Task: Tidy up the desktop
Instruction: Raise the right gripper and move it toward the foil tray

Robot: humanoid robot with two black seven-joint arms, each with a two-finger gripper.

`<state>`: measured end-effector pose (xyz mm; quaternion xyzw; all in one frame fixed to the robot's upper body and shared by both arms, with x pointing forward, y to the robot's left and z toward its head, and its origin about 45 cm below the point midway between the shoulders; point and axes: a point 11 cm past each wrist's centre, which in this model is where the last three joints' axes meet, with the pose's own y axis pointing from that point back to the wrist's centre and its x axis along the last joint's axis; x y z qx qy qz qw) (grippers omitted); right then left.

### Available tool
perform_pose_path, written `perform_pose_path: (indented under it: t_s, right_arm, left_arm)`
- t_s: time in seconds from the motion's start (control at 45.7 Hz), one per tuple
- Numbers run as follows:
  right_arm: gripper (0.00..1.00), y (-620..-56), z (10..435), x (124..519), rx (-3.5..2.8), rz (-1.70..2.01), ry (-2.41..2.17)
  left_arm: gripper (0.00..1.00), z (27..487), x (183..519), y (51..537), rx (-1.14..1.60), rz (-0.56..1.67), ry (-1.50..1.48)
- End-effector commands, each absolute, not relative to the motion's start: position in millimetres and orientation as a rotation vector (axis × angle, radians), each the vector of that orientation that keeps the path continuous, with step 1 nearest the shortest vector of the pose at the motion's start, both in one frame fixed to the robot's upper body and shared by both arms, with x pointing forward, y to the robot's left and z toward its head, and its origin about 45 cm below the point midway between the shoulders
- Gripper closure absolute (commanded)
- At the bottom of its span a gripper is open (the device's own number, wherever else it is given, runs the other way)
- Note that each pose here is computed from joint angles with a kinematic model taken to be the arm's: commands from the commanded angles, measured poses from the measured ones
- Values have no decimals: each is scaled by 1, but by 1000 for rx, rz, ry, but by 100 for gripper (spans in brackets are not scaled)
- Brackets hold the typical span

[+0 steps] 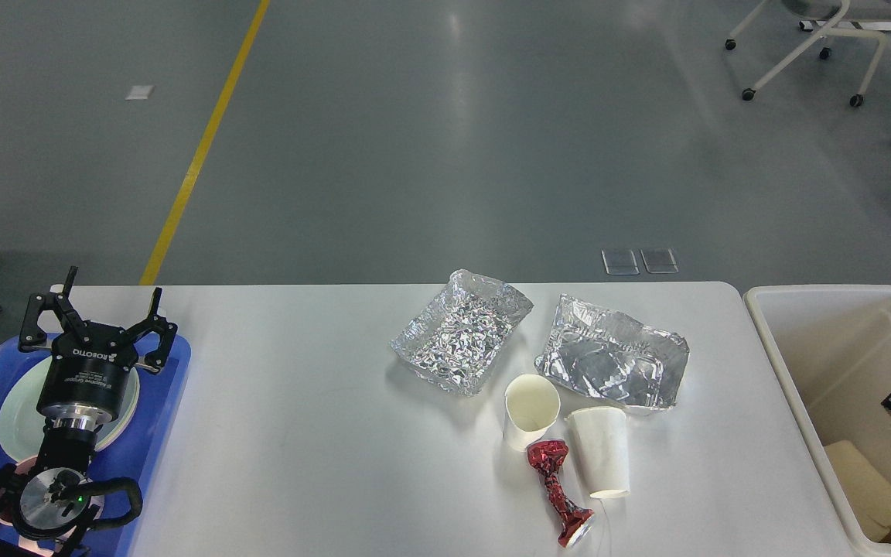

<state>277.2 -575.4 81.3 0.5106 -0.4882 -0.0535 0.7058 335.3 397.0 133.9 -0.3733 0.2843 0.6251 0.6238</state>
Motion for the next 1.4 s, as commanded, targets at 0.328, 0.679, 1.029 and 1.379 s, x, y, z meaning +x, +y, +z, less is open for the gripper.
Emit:
perform_pose_path:
  t_s: [0.328,0.679,1.029,1.379]
  right_arm:
    - [100,-529,18,261,1140,-52,-1047]
    - [0,-538,27,265,1074,30,-1114]
    - [0,-537,29,268,1074,44,-1117]
    - [0,-528,65,300,1143,69,-961]
  left_arm:
    - [4,134,335,397,-857,1435,653]
    - [4,134,335,397,-857,1435,653]
    - [4,134,335,397,-857,1435,653]
    - [4,134,335,397,-857,1435,653]
